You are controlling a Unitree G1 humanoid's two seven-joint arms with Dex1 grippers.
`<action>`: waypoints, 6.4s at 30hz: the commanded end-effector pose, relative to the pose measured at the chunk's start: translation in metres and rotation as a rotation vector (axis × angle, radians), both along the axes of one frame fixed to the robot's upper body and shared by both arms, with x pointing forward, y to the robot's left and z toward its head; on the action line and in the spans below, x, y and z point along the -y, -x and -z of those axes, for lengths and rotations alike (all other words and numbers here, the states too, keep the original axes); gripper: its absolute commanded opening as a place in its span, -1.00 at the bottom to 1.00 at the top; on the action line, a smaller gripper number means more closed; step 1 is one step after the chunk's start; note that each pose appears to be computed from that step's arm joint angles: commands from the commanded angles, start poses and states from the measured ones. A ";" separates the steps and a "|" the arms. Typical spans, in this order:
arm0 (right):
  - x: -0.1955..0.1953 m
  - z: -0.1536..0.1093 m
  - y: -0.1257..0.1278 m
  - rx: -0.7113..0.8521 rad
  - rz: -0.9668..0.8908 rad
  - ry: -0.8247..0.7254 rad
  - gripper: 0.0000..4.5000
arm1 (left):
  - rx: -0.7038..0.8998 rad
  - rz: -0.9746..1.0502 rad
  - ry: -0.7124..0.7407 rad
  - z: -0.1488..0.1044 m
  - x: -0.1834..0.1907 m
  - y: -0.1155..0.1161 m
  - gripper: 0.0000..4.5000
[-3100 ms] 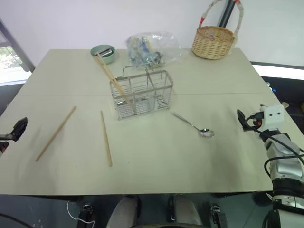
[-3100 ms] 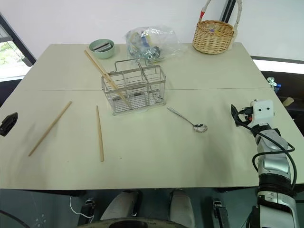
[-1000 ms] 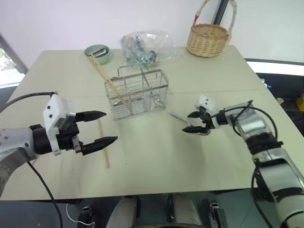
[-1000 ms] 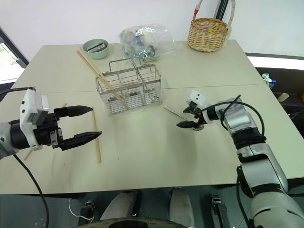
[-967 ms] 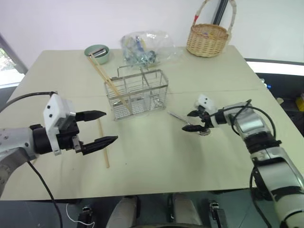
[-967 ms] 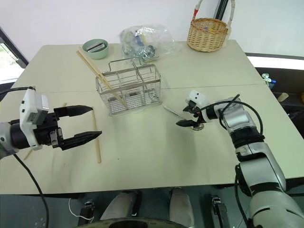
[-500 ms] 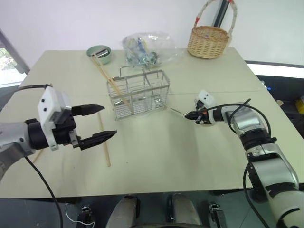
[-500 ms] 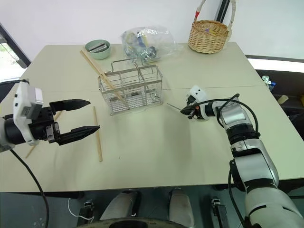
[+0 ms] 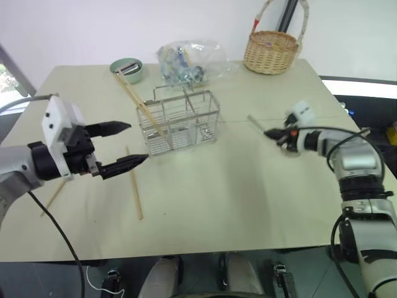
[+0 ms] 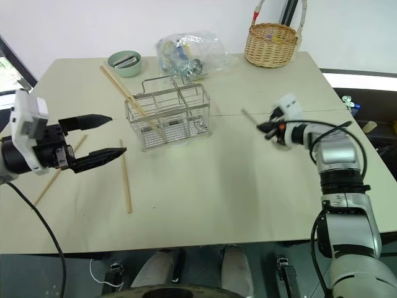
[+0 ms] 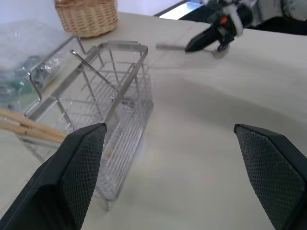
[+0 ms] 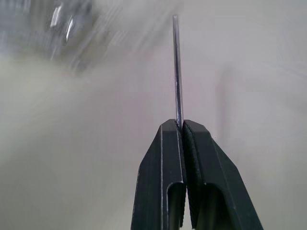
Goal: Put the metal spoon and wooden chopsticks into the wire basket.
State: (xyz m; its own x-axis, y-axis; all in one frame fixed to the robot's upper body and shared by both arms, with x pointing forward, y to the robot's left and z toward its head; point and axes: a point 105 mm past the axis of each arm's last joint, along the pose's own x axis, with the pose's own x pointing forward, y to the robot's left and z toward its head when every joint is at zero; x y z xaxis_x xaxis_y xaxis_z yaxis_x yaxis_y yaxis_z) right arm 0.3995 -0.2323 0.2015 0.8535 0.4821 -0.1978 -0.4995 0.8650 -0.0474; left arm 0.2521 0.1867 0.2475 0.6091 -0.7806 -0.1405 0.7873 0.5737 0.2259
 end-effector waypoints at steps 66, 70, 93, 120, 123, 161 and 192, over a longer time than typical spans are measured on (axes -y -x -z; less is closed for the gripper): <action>-0.107 -0.090 0.104 0.386 -0.790 -0.035 0.98 | 0.024 -0.429 -0.032 -0.012 -0.109 -0.034 1.00; -0.094 -0.068 0.122 0.278 -0.820 0.022 0.98 | -0.070 -0.540 -0.091 0.007 -0.150 -0.046 1.00; -0.083 -0.043 0.139 0.189 -0.635 -0.023 0.98 | -0.471 -0.654 -0.238 0.137 -0.194 -0.078 1.00; -0.063 -0.051 0.137 0.223 -0.469 -0.054 1.00 | -0.691 -0.696 -0.358 0.168 -0.178 -0.097 -0.28; -0.062 -0.051 0.135 0.224 -0.460 -0.059 1.00 | -0.685 -0.707 -0.359 0.167 -0.179 -0.098 -0.96; -0.066 -0.049 0.129 0.259 -0.422 -0.099 1.00 | 0.246 -0.294 0.799 -0.155 0.003 -0.148 -0.99; -0.057 -0.049 0.123 0.259 -0.342 -0.129 1.00 | 0.244 -0.204 0.616 -0.087 0.047 -0.104 0.98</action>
State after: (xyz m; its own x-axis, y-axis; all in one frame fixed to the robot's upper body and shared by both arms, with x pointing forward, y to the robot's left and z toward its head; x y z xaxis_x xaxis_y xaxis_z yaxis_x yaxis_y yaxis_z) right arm 0.2775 -0.1774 0.2396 0.6635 0.7470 0.0409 -0.7434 0.6645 -0.0766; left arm 0.3666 0.1310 0.3125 0.7275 -0.5607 0.3954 0.6281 0.7761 -0.0550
